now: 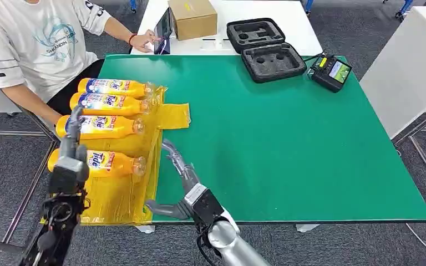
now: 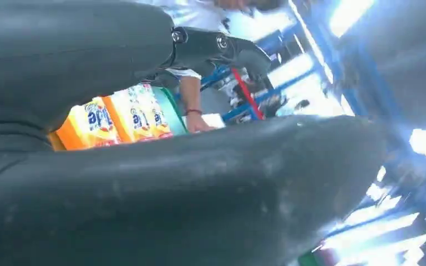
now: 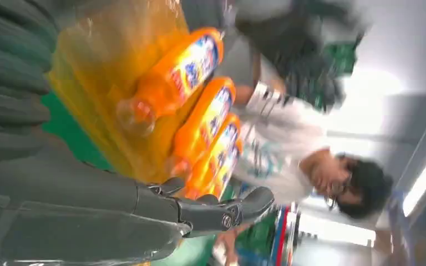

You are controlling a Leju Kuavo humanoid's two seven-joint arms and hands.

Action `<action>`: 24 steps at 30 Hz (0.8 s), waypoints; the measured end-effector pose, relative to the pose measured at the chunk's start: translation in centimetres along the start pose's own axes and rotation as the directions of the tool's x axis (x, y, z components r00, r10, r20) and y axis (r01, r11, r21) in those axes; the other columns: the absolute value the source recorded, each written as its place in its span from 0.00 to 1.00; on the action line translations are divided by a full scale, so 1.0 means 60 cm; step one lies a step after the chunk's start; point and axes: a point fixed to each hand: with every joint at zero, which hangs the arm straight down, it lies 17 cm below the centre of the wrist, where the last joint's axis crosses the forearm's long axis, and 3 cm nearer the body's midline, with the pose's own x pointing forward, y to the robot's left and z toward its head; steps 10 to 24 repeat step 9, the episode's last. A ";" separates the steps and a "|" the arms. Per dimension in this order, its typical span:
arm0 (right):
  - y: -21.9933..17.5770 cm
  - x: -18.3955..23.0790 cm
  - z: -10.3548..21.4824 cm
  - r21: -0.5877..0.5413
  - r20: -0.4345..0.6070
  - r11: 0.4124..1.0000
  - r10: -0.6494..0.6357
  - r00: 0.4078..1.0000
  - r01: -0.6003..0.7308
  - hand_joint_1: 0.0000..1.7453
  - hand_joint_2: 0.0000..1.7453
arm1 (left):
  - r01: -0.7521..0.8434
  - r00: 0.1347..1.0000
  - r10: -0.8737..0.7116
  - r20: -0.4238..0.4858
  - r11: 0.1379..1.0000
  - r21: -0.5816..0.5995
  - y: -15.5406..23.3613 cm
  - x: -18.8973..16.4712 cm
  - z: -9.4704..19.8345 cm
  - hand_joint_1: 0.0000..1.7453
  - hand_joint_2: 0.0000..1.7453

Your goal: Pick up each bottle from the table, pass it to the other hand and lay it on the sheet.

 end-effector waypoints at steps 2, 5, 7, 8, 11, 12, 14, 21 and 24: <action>-0.007 0.000 0.004 -0.018 0.001 1.000 0.014 1.000 -0.013 0.00 1.00 | -0.027 1.000 0.028 -0.006 0.998 0.050 0.015 0.014 0.015 0.00 0.00; -0.010 0.001 0.006 -0.026 0.001 1.000 0.016 1.000 -0.016 0.00 1.00 | -0.044 0.999 0.044 -0.003 0.996 0.080 0.021 0.028 0.024 0.00 0.00; -0.011 0.003 0.007 -0.030 0.004 0.999 0.019 1.000 -0.018 0.00 1.00 | -0.051 0.999 0.051 0.003 0.994 0.100 0.028 0.037 0.026 0.00 1.00; -0.015 0.004 0.008 -0.040 0.006 0.999 0.031 1.000 -0.030 0.00 1.00 | -0.061 0.998 0.062 0.000 0.992 0.115 0.031 0.038 0.028 0.00 1.00; -0.022 0.005 0.009 -0.057 0.010 0.997 0.055 0.998 -0.055 0.07 1.00 | -0.080 0.997 0.082 -0.009 0.988 0.131 0.034 0.038 0.033 0.00 1.00; -0.022 0.005 0.009 -0.057 0.010 0.997 0.055 0.998 -0.055 0.07 1.00 | -0.080 0.997 0.082 -0.009 0.988 0.131 0.034 0.038 0.033 0.00 1.00; -0.022 0.005 0.009 -0.057 0.010 0.997 0.055 0.998 -0.055 0.07 1.00 | -0.080 0.997 0.082 -0.009 0.988 0.131 0.034 0.038 0.033 0.00 1.00; -0.022 0.005 0.009 -0.057 0.010 0.997 0.055 0.998 -0.055 0.07 1.00 | -0.080 0.997 0.082 -0.009 0.988 0.131 0.034 0.038 0.033 0.00 1.00; -0.022 0.005 0.009 -0.057 0.010 0.997 0.055 0.998 -0.055 0.07 1.00 | -0.080 0.997 0.082 -0.009 0.988 0.131 0.034 0.038 0.033 0.00 1.00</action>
